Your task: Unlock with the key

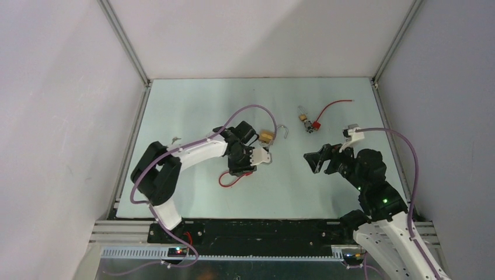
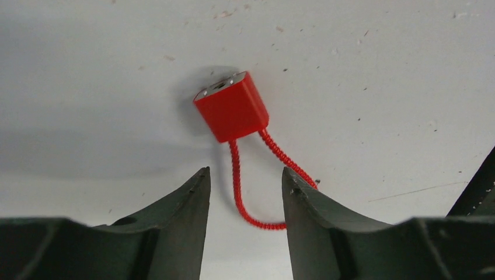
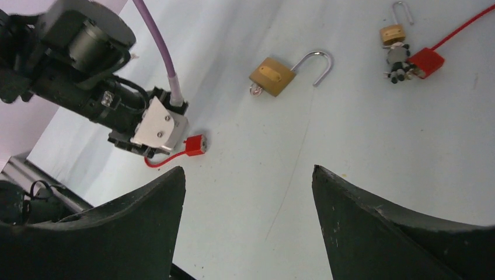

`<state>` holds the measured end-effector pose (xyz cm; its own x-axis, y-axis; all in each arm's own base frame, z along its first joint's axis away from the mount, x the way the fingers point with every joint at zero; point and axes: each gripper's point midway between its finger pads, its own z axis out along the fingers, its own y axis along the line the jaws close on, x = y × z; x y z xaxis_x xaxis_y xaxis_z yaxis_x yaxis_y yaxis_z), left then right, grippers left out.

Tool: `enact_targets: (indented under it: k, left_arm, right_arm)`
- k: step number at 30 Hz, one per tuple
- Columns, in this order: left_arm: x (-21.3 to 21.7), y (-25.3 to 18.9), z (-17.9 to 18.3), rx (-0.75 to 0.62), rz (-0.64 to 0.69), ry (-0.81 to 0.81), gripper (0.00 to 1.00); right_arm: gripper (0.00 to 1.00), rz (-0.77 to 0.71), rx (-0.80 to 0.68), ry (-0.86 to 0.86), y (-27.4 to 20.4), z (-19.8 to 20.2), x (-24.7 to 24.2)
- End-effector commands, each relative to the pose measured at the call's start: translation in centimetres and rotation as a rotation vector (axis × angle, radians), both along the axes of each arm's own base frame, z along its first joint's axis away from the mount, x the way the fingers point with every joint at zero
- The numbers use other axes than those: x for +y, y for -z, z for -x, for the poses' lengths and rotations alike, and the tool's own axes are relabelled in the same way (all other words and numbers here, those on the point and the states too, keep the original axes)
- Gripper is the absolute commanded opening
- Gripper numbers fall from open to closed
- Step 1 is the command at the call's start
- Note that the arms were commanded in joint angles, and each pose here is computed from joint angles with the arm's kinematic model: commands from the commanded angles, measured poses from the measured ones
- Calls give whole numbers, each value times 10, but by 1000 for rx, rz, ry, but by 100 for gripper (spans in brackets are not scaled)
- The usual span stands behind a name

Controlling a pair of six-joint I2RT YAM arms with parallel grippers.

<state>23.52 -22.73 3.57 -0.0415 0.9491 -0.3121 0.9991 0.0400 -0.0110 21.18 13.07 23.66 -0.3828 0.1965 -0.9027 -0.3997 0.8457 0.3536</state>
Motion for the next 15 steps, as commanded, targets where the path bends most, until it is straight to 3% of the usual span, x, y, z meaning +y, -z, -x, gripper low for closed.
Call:
enact_targets:
  k: [1, 7, 15]
  left_arm:
    - [-3, -54, -27, -177, 74, -116, 53]
    - [8, -108, -41, -224, 235, -497, 58]
    - [14, -99, 11, 28, 410, -1016, 64]
  right_arm:
    - [82, -5, -26, -108, -10, 0, 18]
    - [82, -9, -11, -156, -7, -4, 29]
    - [82, 6, 1, -156, 1, -7, 31]
